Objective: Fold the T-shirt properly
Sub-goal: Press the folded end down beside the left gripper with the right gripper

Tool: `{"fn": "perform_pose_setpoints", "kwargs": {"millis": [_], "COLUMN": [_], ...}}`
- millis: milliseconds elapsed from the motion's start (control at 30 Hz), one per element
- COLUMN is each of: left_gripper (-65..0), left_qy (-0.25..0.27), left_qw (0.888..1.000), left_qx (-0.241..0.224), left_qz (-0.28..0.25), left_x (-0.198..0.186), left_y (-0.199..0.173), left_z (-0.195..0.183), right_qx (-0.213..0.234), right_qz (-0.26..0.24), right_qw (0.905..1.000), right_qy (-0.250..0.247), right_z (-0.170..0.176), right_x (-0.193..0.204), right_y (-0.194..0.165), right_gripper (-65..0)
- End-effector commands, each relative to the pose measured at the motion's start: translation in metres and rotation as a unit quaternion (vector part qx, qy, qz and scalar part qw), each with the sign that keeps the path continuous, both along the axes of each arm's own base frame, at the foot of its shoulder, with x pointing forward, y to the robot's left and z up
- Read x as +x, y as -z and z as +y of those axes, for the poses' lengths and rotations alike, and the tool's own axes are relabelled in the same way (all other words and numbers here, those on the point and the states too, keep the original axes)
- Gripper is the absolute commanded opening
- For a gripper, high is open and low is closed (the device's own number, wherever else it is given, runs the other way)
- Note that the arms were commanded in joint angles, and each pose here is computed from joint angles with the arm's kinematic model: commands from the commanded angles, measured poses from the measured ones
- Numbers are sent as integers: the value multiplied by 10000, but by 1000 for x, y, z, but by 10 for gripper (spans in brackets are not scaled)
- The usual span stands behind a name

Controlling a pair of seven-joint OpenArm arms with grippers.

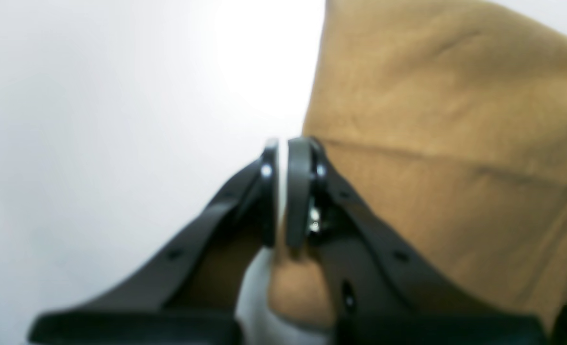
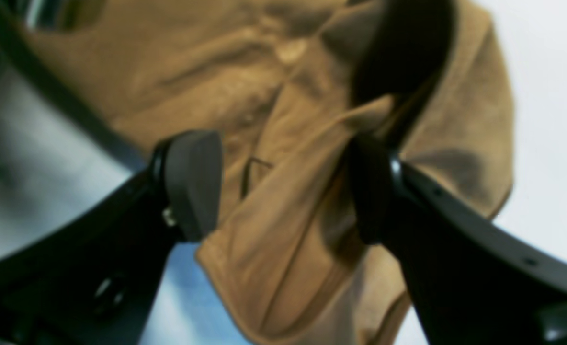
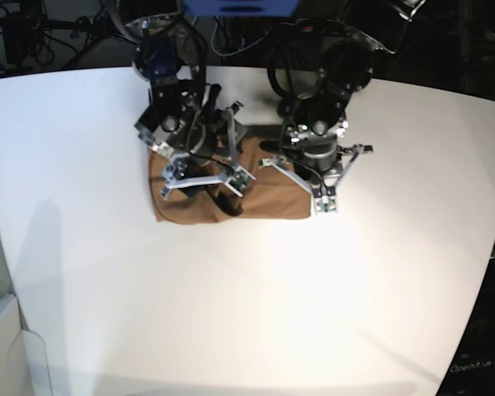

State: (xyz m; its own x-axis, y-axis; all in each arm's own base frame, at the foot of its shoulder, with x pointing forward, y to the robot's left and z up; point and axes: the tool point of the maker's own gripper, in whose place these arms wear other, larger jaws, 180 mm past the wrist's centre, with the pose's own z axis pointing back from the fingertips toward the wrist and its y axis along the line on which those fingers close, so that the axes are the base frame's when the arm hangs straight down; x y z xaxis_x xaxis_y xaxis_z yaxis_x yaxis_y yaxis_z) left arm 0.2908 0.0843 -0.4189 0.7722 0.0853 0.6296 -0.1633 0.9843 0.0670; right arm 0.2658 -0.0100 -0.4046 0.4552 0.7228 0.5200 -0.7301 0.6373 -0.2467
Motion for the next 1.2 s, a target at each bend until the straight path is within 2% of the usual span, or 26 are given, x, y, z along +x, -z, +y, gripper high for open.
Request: {"fn": "perform_pose_setpoints", "kwargs": {"millis": [0, 133, 167, 233, 367, 400, 733, 933, 1067, 1167], "left_gripper": [-624, -624, -624, -624, -624, -624, -624, -624, -624, -624], "left_qy": [13, 13, 13, 13, 23, 24, 18, 17, 24, 38], "left_qw": [9997, 9997, 9997, 9997, 9996, 9996, 9996, 9996, 9996, 9995], "left_qx": [21, 21, 21, 21, 3, 0, 14, 3, 6, 13], "left_qz": [-227, -227, -227, -234, -268, -274, -292, -286, -278, -324], "left_x": [10, 10, 10, 11, 11, 12, 12, 12, 12, 16], "left_y": [-11, -11, -11, -11, -13, -14, -15, -15, -14, -17], "left_z": [-1, -1, -1, -1, -2, -2, -1, -1, -2, -2], "right_qx": [124, 119, 119, 118, 117, 119, 102, 60, 44, 42], "right_qz": [-184, -139, -147, -200, -224, -277, -601, -624, -601, -627], "right_qw": [9998, 9998, 9998, 9997, 9997, 9995, 9981, 9980, 9976, 9975], "right_qy": [-3, -10, -10, -12, -14, -12, 1, 119, 330, 308], "right_z": [6, 6, 6, 6, 6, 6, 3, -6, -19, -19], "right_x": [11, 10, 10, 15, 17, 21, 35, 37, 39, 40], "right_y": [-10, -7, -7, -10, -11, -15, -34, -36, -33, -35], "right_gripper": [-244, -248, -268, -342, -548, -576, -595, -592, -550, -618]}}
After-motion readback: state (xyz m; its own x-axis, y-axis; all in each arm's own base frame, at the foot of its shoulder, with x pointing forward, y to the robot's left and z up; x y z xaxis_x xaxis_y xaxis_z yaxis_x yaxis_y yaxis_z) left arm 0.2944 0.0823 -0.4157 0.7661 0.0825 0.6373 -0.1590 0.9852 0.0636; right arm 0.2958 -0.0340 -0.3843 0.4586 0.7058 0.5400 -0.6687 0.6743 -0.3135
